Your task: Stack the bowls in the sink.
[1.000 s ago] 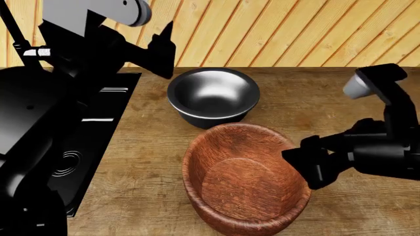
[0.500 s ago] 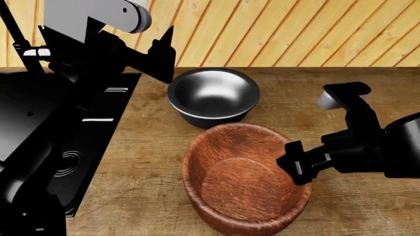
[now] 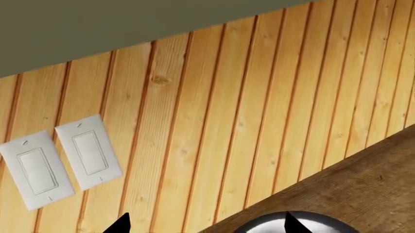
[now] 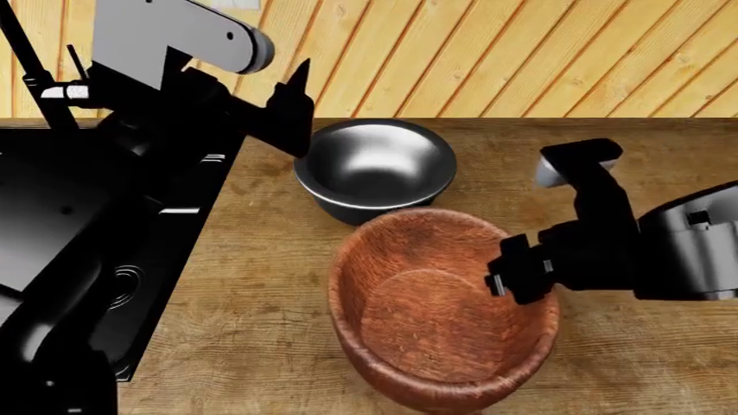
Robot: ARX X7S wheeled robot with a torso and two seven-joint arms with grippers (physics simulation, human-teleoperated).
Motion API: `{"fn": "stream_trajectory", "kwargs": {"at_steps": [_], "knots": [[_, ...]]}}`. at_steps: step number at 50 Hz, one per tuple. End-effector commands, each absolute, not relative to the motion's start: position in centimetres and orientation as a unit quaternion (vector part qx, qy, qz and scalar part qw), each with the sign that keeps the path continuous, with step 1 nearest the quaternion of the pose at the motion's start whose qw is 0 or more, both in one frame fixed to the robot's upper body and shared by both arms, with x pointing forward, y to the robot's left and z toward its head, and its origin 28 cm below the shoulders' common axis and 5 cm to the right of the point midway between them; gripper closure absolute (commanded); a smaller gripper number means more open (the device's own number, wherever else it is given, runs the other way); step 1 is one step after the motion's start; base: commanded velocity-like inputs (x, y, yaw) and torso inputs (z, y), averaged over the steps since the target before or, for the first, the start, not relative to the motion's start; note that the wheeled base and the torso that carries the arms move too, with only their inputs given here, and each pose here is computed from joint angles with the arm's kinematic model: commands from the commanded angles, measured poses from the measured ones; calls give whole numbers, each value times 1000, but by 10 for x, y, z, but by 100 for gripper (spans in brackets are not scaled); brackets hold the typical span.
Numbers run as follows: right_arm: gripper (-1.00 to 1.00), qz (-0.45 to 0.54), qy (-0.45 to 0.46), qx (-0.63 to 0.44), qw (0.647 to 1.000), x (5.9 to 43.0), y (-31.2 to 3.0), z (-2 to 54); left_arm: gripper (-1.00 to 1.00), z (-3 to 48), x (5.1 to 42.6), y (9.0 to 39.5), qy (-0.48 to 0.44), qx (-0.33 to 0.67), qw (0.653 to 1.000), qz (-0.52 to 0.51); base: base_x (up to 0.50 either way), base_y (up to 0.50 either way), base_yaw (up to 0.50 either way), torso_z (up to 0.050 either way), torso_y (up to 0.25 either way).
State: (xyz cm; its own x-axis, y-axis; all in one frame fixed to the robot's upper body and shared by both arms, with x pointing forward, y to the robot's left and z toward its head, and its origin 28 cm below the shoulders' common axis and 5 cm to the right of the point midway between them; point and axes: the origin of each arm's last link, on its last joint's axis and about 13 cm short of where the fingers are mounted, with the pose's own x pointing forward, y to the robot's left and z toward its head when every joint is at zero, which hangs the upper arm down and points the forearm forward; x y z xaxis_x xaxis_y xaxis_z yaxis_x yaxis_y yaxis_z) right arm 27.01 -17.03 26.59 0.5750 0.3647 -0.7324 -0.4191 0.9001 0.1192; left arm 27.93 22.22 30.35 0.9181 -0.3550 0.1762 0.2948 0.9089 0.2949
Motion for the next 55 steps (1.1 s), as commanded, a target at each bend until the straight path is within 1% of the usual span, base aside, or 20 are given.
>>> {"fn": "stream_trajectory", "kwargs": {"at_steps": [1,13,21,25,29,32,36,39,47,51,55], "knots": [[100,245,344,-39,906,264,-165,291,-100,296,282,219,-104,132,971,-172,0,0,0,0,0],[100,235,329,-40,914,263,-167,294,-100,294,286,219,-103,128,972,-168,0,0,0,0,0],[100,207,308,-38,928,253,-180,305,-100,293,305,227,-110,117,979,-129,0,0,0,0,0],[100,207,290,-40,933,241,-188,314,-100,295,317,229,-84,85,986,-119,0,0,0,0,0],[100,184,269,-38,945,231,-200,324,-100,294,332,225,-11,59,990,-124,0,0,0,0,0],[100,177,261,-36,948,226,-204,329,-100,289,338,221,53,33,988,-142,0,0,0,0,0],[100,164,236,-32,957,221,-210,342,-100,287,347,216,163,-39,971,-170,0,0,0,0,2],[100,154,216,-31,964,219,-213,351,-100,285,351,209,221,-84,953,-188,0,0,0,0,0],[100,147,193,-34,969,213,-213,361,-100,292,375,208,260,-180,933,-170,0,0,0,0,0],[100,142,187,-38,971,210,-214,363,-100,298,388,210,269,-192,933,-140,0,0,0,0,0],[100,138,181,-38,973,209,-215,365,-100,295,390,207,293,-176,931,-127,0,0,0,0,0]]}}
